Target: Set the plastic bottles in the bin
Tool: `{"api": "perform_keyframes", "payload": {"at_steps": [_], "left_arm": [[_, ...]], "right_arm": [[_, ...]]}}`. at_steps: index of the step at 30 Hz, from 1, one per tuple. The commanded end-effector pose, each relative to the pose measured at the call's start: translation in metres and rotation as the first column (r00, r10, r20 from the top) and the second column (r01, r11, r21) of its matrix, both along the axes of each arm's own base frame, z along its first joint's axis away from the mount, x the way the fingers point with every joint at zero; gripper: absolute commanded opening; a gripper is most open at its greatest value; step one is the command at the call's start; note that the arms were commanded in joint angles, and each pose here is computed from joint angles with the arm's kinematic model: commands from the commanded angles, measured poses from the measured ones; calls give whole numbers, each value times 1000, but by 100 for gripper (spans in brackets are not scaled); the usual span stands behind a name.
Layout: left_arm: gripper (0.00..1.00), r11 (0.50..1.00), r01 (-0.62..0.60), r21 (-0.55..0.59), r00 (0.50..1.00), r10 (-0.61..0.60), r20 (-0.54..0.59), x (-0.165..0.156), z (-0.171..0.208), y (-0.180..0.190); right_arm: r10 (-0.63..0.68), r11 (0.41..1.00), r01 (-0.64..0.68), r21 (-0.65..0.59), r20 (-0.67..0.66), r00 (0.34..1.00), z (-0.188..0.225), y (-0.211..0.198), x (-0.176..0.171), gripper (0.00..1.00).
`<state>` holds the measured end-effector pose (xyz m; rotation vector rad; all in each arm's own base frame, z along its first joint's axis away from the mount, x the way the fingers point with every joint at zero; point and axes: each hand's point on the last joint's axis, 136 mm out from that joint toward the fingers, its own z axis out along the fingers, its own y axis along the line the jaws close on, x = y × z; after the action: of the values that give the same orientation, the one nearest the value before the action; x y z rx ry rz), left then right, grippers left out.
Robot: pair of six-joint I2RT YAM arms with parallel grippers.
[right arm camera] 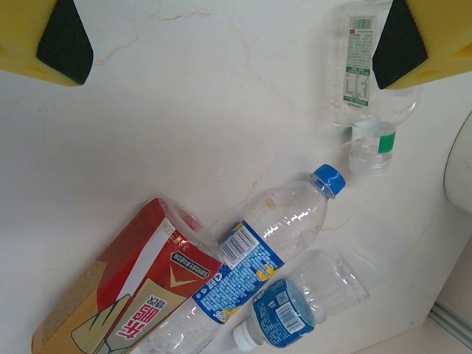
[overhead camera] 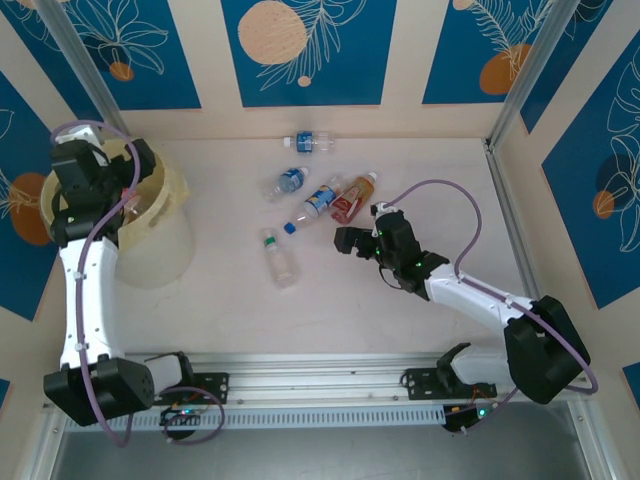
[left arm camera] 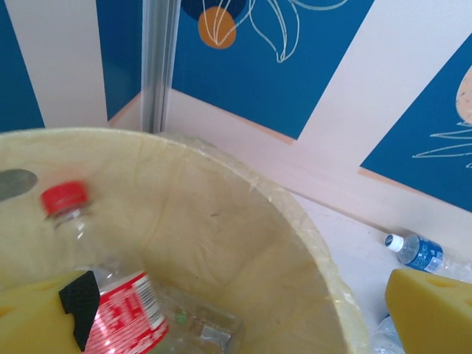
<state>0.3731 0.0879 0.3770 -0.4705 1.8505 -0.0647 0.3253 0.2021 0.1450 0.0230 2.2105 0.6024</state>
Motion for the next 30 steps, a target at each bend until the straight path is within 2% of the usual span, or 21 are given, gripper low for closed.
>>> {"api": "perform_keyframes", "payload": {"at_steps": [1,5,9,12,18,26,30], "left_arm": [[100,1000,-25,-16,999,25,31,-17,24,-1],[100,997,48,-55,993,-42,113,-26,44,-18],[100,972,196,-128,966,-168,197,-27,59,-47],[100,960,227,-161,963,-197,183,-26,56,-62],[100,947,300,-117,951,-287,118,-20,39,-115],[100,867,471,-163,882,-468,58,-5,-1,-204],[100,767,602,-224,794,-605,61,-7,-24,-256]], "right_arm": [[15,1000,-16,21,43,999,19,7,9,100],[13,1000,-14,25,38,999,17,6,8,100],[1,1000,-2,26,35,999,13,3,7,99],[-8,1000,7,26,41,999,14,1,8,100],[-44,999,44,22,24,999,13,-9,12,100],[-146,989,148,18,-60,987,4,-27,16,100],[-179,984,180,-1,-106,978,-2,-33,18,100]]}}
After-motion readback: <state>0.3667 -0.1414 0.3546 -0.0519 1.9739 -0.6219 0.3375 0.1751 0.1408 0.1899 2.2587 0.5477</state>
